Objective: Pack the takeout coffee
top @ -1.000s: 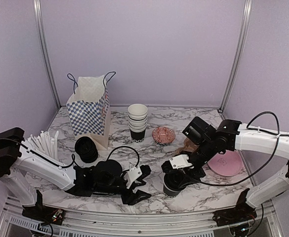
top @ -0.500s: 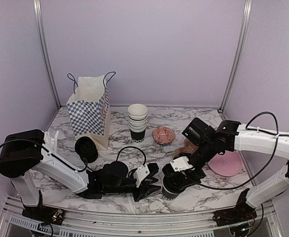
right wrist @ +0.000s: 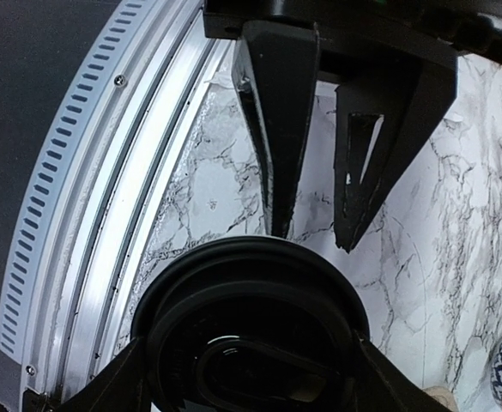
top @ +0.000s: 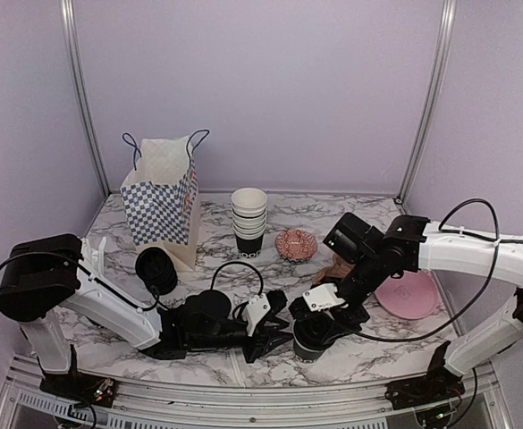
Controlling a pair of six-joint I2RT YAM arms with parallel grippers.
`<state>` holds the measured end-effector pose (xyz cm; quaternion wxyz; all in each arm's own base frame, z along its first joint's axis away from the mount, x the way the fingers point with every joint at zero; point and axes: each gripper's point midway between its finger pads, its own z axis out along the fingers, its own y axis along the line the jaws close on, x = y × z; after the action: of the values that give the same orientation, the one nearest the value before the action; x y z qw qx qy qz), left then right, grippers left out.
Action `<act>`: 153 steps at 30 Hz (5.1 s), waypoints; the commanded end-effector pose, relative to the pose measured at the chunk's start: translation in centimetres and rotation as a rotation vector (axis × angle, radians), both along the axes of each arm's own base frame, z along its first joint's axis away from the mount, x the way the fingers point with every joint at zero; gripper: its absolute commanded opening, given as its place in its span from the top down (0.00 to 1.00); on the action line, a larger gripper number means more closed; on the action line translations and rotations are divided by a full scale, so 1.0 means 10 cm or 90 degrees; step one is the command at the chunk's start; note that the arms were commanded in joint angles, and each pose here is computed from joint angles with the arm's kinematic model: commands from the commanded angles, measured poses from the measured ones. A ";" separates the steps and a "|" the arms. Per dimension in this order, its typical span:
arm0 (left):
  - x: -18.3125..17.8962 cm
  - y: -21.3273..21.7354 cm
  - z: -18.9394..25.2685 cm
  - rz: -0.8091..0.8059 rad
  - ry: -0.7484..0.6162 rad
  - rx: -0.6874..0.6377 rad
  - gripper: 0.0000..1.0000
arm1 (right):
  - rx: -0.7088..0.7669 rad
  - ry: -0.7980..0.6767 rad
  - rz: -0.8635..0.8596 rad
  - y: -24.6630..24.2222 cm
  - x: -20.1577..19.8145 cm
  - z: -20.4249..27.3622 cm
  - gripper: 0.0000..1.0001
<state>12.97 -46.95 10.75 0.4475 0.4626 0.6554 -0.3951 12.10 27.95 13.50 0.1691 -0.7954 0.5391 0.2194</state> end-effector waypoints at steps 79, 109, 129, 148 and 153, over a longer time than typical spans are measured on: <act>0.22 0.55 0.79 0.156 0.003 -0.076 0.57 | 0.016 0.048 -0.047 0.21 -0.07 0.19 0.52; 0.24 0.83 0.85 0.196 0.022 -0.028 0.30 | 0.304 0.162 -0.119 0.66 0.52 0.27 0.31; 0.23 0.64 0.68 0.171 0.024 0.040 0.29 | 0.185 0.118 -0.131 0.26 0.38 0.42 0.10; 0.32 0.44 0.46 0.195 0.060 0.090 0.29 | 0.013 -0.033 -0.189 0.06 0.40 0.10 0.09; 0.34 0.48 0.42 0.210 0.064 0.093 0.29 | 0.013 -0.043 -0.186 0.10 0.43 0.10 0.17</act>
<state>16.23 -42.27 14.87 0.4393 0.3683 0.7643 -0.2952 15.36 28.56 13.87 0.2127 -0.7149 0.6375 0.1928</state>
